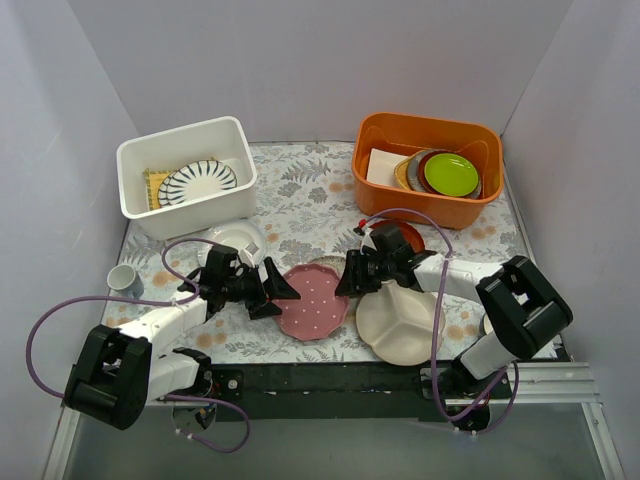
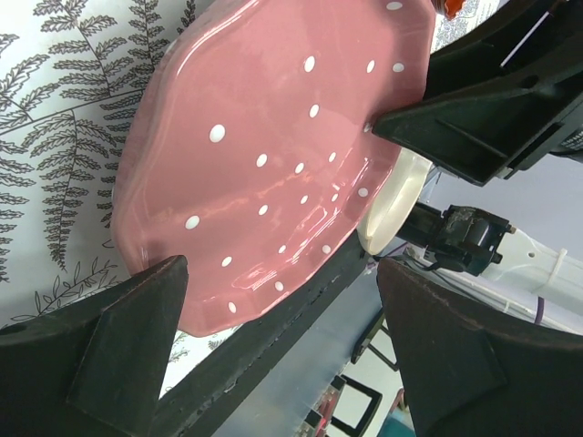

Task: Place the plates into the plastic bin on the countertop
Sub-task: Pick up the plate at the center of the board.

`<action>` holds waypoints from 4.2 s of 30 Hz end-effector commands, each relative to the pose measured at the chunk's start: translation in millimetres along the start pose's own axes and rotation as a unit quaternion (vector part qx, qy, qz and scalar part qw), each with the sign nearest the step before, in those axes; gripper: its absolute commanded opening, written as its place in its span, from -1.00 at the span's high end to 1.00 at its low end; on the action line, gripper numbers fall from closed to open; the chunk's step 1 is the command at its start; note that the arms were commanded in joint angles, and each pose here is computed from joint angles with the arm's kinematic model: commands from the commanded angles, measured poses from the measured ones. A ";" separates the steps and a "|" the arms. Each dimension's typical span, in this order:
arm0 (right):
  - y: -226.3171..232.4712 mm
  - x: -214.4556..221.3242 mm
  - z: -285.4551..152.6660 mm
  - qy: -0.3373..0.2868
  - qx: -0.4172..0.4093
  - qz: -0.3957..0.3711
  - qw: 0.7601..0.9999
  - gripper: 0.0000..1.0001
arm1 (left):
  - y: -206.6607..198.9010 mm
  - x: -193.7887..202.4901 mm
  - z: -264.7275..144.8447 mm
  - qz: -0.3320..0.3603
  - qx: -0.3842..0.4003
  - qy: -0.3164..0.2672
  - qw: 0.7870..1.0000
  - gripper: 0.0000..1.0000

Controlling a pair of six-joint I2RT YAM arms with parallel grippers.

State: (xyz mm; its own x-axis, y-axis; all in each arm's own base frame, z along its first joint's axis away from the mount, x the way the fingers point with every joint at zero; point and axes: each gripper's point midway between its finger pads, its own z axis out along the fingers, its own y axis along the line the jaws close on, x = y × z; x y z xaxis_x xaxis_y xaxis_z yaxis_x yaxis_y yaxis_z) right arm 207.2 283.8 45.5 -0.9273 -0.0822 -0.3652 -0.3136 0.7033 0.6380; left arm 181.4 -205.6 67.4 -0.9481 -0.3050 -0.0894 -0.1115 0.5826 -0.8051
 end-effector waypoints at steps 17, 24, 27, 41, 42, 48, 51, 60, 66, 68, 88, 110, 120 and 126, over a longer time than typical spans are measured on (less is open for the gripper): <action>10.7 -7.0 6.1 -0.027 -0.046 0.008 0.999 0.97 | 3.5 -1.5 -1.4 0.011 -0.013 -0.007 1.000 -0.79; 16.2 -14.2 -0.1 -0.042 -0.047 0.007 0.998 0.97 | -78.4 -33.1 -29.7 0.088 0.072 -0.051 0.992 -0.90; 20.3 -16.5 -2.4 -0.046 -0.053 0.007 0.998 0.97 | -99.3 -44.5 -40.7 0.115 0.076 -0.069 0.988 -0.94; 50.2 -42.6 -36.4 -0.096 -0.068 -0.014 0.993 0.97 | -117.9 -69.8 -58.3 0.161 0.027 -0.103 0.981 -0.96; 50.7 -42.7 -37.7 -0.097 -0.068 -0.015 0.993 0.97 | -115.7 -70.1 -58.2 0.161 0.022 -0.103 0.981 -0.96; 57.0 -47.3 -48.1 -0.109 -0.075 -0.017 0.991 0.97 | -101.6 -69.2 -57.8 0.152 -0.003 -0.110 0.982 -0.96; 60.6 -49.7 -53.9 -0.116 -0.079 -0.019 0.990 0.97 | -91.7 -63.9 -54.6 0.138 -0.010 -0.105 0.985 -0.97; 81.1 -59.7 -87.7 -0.156 -0.096 -0.025 0.983 0.97 | -84.0 -53.2 -58.9 0.111 0.005 -0.124 0.986 -0.96; 86.1 -71.9 -103.1 -0.178 -0.090 -0.040 0.979 0.97 | -94.3 -50.2 -62.6 0.105 0.041 -0.136 0.984 -0.96; 85.9 -78.1 -107.8 -0.175 -0.085 -0.046 0.980 0.97 | -89.7 -48.7 -62.0 0.093 0.038 -0.140 0.985 -0.96; 93.8 -83.8 -136.9 -0.213 -0.117 -0.030 0.970 0.97 | -92.8 -18.5 -60.6 0.100 0.116 -0.131 0.979 -0.95; 109.0 -80.6 -148.3 -0.219 -0.152 -0.024 0.963 0.97 | -98.6 4.3 -34.8 0.100 0.139 -0.087 0.981 -0.42; 111.4 -77.5 -148.1 -0.214 -0.164 -0.028 0.963 0.97 | -98.4 6.8 -34.9 0.103 0.153 -0.093 0.978 0.02; 111.5 -75.9 -146.8 -0.211 -0.168 -0.027 0.963 0.97 | -98.1 8.6 -34.0 0.106 0.155 -0.089 0.978 0.38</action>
State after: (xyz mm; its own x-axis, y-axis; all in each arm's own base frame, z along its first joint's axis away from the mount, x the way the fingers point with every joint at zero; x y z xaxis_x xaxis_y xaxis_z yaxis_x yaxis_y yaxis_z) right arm 210.2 249.8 185.0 -0.8327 0.1740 -0.5256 -0.3428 0.5835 0.7362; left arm 174.5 -238.7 160.5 -0.8795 -0.3466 -0.3261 0.1695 0.4121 -0.8952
